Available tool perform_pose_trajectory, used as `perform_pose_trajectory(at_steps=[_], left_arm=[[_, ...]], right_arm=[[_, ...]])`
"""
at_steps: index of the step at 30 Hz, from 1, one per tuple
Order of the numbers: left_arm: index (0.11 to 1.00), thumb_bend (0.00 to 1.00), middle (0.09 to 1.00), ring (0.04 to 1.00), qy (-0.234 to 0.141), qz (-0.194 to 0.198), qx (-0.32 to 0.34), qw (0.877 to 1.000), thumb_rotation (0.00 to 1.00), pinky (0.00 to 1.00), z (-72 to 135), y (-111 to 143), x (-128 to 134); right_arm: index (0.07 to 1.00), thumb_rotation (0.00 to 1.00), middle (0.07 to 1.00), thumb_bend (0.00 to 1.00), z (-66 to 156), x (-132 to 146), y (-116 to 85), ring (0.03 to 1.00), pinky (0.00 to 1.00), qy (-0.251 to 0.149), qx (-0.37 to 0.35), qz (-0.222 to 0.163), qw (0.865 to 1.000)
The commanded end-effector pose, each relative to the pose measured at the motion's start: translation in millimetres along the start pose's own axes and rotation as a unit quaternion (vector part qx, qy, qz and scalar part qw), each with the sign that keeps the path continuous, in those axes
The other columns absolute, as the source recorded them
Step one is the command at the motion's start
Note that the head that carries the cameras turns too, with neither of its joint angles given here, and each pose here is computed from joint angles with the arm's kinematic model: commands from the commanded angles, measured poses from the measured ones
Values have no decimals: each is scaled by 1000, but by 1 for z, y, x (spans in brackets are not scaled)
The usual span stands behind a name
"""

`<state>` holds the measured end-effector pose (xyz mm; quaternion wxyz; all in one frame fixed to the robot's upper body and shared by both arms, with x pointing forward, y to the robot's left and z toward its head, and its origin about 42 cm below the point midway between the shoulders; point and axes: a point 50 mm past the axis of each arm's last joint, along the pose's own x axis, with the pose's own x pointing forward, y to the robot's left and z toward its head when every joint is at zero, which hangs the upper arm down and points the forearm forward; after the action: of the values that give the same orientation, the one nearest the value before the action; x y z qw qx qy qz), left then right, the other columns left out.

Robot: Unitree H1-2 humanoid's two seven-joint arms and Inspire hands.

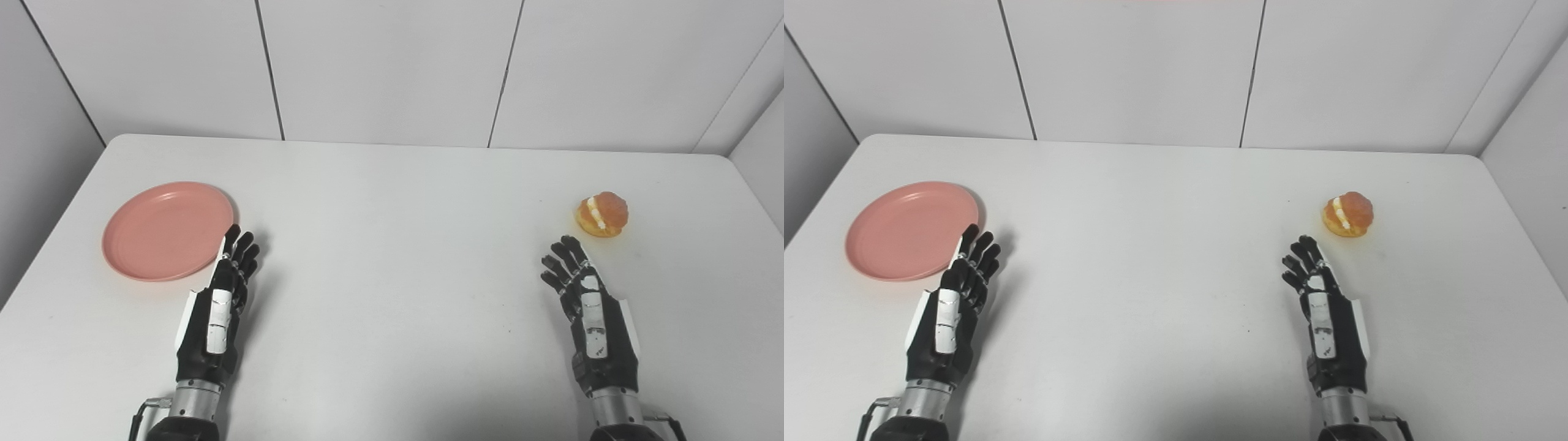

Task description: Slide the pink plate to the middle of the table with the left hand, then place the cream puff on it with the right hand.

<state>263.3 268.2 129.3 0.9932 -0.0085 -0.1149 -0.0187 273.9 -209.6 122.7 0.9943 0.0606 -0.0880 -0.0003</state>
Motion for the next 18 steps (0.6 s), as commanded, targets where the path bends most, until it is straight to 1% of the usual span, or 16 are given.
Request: perform_pose_trajectory(at_steps=[1, 5, 9, 12, 18], left_arm=[[988, 847, 986, 975, -15, 0, -3, 1000, 1000, 1000, -3, -8, 2], [980, 834, 976, 964, -23, 7, -2, 1000, 1000, 1000, -9, -21, 3], [972, 838, 969, 957, -27, 12, 10, 1000, 988, 1000, -12, -35, 0], [986, 850, 980, 966, -26, 11, 15, 999, 980, 1000, -14, -46, 1], [1000, 827, 994, 982, -31, 12, 16, 999, 991, 1000, -16, -66, 3]], right_arm=[[891, 947, 897, 898, 6, 1, -6, 864, 872, -34, -1, 4, 999], [900, 961, 908, 892, 2, 0, -17, 875, 892, -30, -4, 7, 1000], [908, 967, 914, 882, -6, -2, -33, 882, 899, -32, -1, 9, 999], [909, 966, 913, 888, -12, -3, -46, 884, 897, -28, 3, 9, 1000], [917, 972, 914, 899, -20, -3, -66, 878, 887, -21, 3, 14, 1000]])
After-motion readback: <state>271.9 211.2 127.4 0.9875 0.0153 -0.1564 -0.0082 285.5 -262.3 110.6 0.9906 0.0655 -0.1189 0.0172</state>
